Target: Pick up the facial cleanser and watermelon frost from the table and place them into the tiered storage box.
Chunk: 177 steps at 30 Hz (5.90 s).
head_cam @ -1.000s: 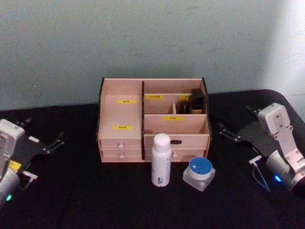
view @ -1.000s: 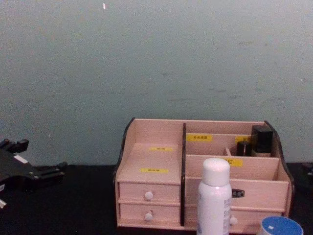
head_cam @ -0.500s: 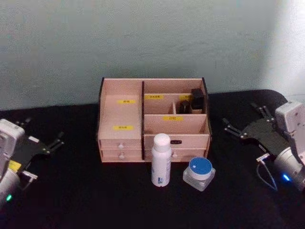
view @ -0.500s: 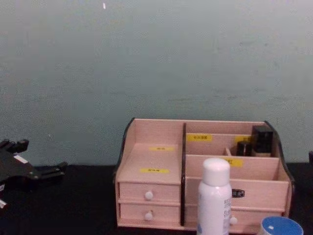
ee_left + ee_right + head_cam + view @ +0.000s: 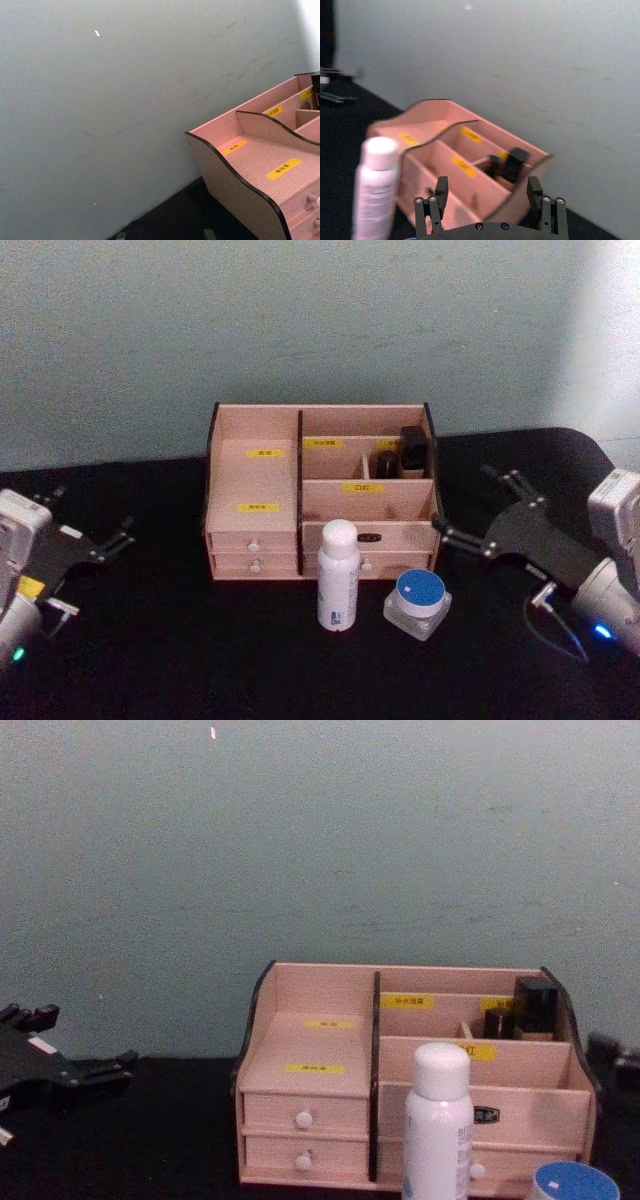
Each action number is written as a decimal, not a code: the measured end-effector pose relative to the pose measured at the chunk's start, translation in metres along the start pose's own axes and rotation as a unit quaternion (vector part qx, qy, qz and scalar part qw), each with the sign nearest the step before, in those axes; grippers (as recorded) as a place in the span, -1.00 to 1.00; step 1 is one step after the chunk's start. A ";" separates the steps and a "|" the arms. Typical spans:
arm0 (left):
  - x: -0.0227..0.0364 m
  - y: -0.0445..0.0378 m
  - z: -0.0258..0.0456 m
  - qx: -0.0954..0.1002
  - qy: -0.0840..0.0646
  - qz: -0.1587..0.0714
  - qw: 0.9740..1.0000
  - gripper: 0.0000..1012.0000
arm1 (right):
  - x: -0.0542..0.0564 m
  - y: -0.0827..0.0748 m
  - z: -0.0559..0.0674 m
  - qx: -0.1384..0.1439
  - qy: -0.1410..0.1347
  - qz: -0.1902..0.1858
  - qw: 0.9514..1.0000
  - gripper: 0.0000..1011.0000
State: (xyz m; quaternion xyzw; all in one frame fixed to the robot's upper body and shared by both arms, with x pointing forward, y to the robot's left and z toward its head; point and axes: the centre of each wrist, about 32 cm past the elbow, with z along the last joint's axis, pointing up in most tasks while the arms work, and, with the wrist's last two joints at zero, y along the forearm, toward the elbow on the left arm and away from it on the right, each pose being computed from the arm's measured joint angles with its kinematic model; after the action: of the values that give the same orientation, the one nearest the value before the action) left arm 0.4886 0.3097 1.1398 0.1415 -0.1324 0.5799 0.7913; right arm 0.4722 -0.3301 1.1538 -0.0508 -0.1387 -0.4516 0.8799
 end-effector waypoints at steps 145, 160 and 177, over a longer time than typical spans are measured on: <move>0.0000 0.0000 0.0000 0.000 0.000 0.000 1.000 0.98 | -0.003 0.135 0.026 0.051 0.068 0.046 0.995 0.18; 0.0000 0.0000 0.0000 0.000 0.000 0.000 1.000 0.98 | 0.003 0.157 0.018 0.037 0.060 0.022 0.997 0.18; 0.0000 0.0000 0.0000 0.000 0.000 0.000 1.000 0.98 | 0.001 0.166 0.006 0.001 0.061 0.027 0.998 0.18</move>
State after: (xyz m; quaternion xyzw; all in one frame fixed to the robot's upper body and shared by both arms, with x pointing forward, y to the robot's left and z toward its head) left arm 0.4886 0.3097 1.1398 0.1415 -0.1325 0.5799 0.7913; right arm 0.6061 -0.2323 1.1655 -0.0258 -0.0834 -0.4297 0.8987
